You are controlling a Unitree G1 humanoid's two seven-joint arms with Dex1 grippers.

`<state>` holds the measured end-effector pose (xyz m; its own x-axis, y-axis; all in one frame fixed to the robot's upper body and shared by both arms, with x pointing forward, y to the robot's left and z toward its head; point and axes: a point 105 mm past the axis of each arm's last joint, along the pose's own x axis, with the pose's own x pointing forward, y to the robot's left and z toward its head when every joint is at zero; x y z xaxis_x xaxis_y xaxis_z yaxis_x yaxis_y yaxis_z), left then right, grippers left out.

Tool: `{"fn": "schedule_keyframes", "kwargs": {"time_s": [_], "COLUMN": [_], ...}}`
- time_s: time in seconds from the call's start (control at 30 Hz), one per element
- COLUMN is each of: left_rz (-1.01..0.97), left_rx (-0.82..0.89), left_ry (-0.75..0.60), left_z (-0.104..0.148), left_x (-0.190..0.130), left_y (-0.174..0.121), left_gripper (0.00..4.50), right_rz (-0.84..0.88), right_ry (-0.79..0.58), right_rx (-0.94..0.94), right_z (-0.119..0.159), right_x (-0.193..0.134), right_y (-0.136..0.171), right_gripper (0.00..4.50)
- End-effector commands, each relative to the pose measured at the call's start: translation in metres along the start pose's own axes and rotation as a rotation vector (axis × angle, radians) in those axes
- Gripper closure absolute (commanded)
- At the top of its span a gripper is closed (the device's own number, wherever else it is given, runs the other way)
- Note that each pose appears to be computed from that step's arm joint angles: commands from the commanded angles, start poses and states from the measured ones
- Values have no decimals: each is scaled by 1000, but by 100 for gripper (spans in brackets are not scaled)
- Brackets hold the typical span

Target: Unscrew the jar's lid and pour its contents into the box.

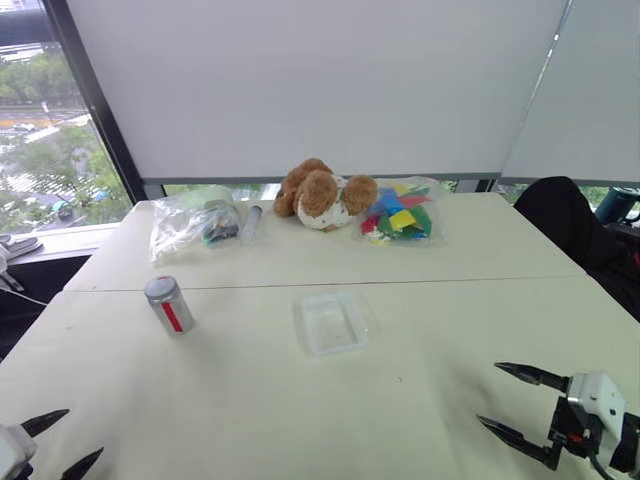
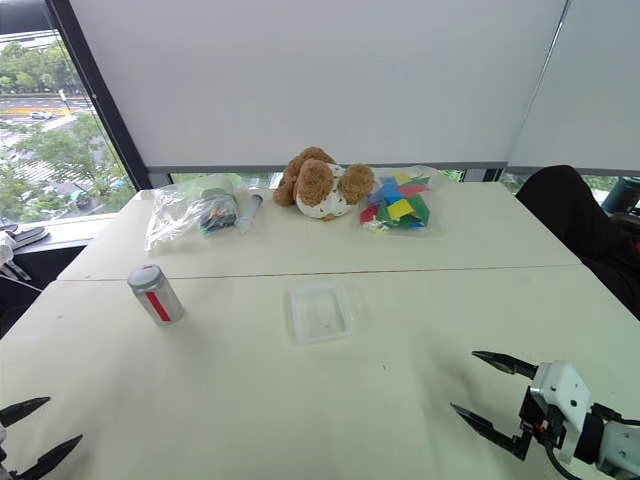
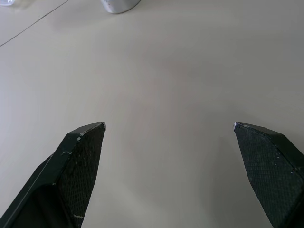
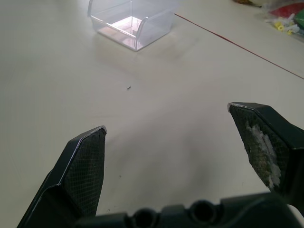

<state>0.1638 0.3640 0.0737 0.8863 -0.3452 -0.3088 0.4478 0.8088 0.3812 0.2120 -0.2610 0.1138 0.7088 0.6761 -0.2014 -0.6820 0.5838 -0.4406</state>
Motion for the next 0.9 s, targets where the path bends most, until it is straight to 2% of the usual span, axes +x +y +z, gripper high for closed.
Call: {"fn": "schedule_keyframes", "kwargs": {"time_s": [0.03,0.17,0.27,0.37,0.5,0.67,0.77,0.9], "left_rz": [54,4,35,194,469,705,704,721], "left_rx": [-8,-61,-240,-331,-377,-451,-489,-487], "left_ry": [-71,-101,-142,-195,-289,-335,-383,-410], "left_z": [16,23,27,27,27,31,53,80], "left_x": [-1,0,-3,-3,-2,15,39,65], "left_y": [9,-2,-4,3,3,-17,-30,-28], "left_gripper": [5,5,5,5,5,5,5,5], "right_rz": [6,-10,20,2,65,174,214,220], "right_ry": [-44,-127,-288,-490,-650,-690,-688,-670], "right_rx": [-24,41,50,56,13,-8,-9,-8], "right_z": [12,27,56,88,111,110,106,99], "right_x": [6,18,44,63,81,95,98,96], "right_y": [-4,-14,-15,-20,-14,-8,-6,-8], "right_gripper": [0,0,0,0,0,0,0,0]}}
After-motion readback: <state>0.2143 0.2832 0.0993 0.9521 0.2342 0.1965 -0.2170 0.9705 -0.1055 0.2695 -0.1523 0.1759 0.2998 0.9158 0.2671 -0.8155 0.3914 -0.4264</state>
